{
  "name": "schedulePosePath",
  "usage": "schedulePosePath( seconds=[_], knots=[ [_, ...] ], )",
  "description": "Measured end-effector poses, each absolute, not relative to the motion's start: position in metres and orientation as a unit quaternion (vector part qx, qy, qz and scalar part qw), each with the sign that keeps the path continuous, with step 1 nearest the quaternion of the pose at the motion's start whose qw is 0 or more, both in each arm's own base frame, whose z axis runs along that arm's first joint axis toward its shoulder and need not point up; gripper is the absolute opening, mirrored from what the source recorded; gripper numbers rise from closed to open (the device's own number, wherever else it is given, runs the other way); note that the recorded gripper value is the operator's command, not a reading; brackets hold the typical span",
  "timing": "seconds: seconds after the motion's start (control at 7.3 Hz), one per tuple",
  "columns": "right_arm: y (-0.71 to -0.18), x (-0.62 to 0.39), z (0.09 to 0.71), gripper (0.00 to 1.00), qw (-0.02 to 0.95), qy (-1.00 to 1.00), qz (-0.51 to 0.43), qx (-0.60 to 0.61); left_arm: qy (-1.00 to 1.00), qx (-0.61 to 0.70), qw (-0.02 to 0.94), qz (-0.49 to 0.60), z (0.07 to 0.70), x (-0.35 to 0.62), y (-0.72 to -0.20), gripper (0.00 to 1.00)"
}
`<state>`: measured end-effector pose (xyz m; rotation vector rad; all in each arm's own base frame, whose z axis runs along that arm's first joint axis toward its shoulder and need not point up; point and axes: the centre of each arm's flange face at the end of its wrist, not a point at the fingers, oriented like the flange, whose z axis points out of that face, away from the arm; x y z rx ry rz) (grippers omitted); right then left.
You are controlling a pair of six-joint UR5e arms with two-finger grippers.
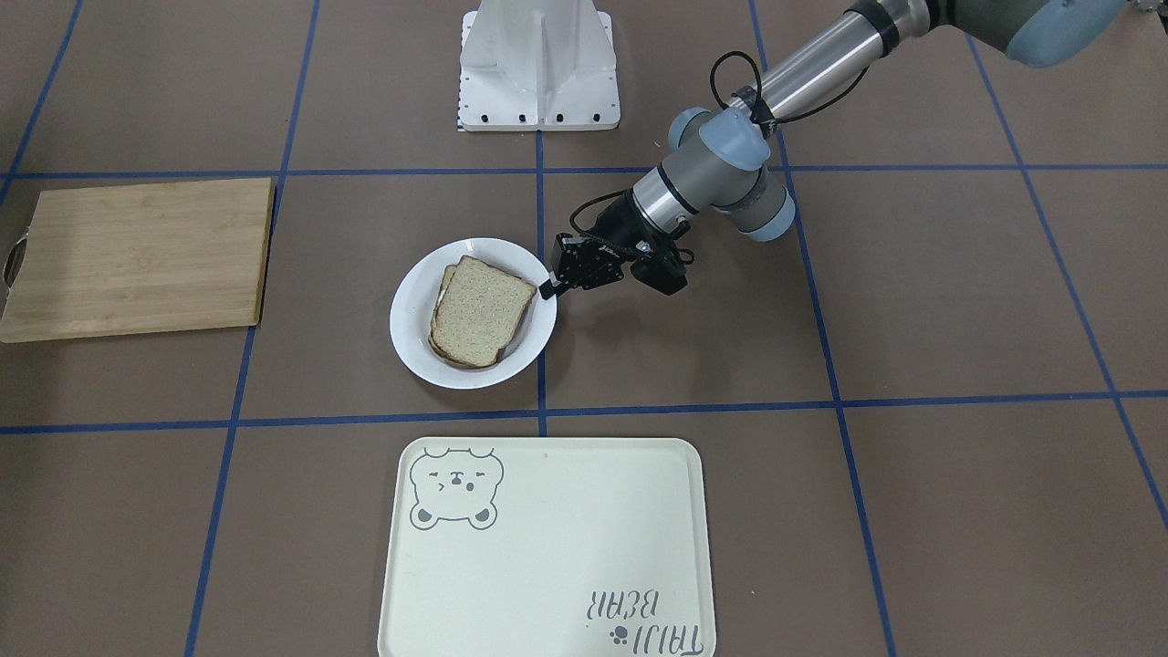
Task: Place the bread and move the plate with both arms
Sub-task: 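Slide the plate with the left gripper onto the bear tray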
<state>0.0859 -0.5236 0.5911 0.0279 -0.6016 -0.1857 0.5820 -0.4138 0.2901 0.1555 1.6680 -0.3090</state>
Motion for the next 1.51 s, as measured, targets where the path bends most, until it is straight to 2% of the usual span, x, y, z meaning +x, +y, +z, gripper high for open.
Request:
schedulePosePath(
  seconds=[0.82, 1.51],
  knots=[
    [-0.517, 0.085, 0.600, 1.00, 0.949, -0.302, -0.088, 0.005, 0.768, 0.077, 0.594, -0.228, 0.265, 0.543, -0.440, 0.00],
    [-0.515, 0.085, 0.603, 1.00, 0.949, -0.302, -0.088, 0.003, 0.711, 0.120, 0.567, -0.398, 0.268, 0.533, -0.543, 0.00]
  ],
)
